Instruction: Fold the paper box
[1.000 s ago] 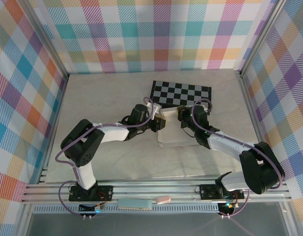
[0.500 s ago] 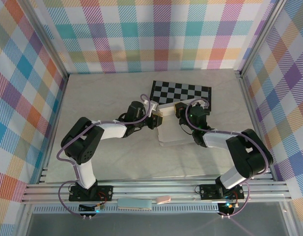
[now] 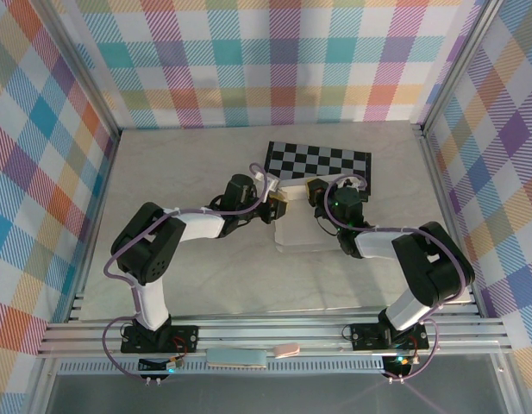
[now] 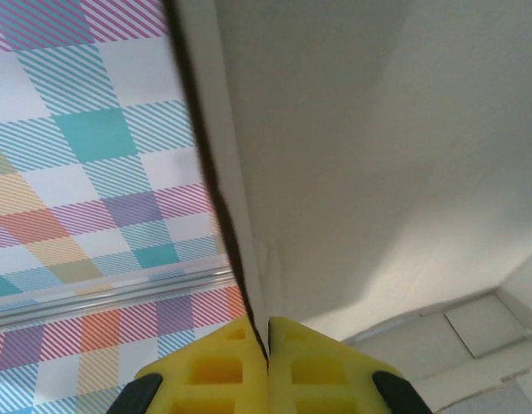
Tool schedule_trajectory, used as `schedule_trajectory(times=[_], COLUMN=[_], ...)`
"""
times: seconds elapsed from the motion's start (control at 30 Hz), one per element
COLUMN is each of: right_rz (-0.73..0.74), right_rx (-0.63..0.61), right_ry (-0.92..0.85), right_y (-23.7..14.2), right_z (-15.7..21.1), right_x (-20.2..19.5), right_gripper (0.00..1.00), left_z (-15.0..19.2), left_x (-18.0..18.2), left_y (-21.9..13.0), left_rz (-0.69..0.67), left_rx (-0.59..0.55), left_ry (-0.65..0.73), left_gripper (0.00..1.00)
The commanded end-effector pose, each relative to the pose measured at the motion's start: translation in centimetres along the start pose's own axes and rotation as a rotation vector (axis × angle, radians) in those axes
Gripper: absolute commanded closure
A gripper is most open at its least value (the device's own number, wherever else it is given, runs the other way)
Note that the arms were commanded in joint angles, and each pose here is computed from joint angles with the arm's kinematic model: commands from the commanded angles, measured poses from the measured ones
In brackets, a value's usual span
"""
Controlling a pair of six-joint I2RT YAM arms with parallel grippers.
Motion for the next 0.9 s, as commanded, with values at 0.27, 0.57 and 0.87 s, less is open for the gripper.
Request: schedule_trajectory(times=[0.27, 0.57, 0.87], right_rz=[0.203, 0.208, 0.219], right_rx=[0.009, -0.021, -0.019], right_ry=[0.034, 0.051, 0.056], right_y=[-0.5, -0.3, -0.2], right_z=[-0.2, -0.8, -0.7], right_x=[-4.2, -3.4, -2.6], right_gripper=[1.0, 1.0, 1.0], left_z=[-1.3, -1.2, 2.0], left_x=[2.5, 0.3, -0.2], left_y=[-0.7, -2.1, -6.3], left_rz=[-0.163, -0.009, -0.084], left_rx=[-0.12, -0.069, -0.097], left_ry=[0.15, 0.239, 0.242], left_gripper=[0.7, 0.67, 0.63])
Point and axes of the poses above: each hand's point on the last joint's axis, 136 mm out from that joint toward the fingers, its own y axis out along the fingers, its own x axis along the line the jaws close on, z = x × y, the point moved 8 cm from there along -y, back along the fingers, and after that the axes turned 5 degrees about y, right-handed, at the moved point
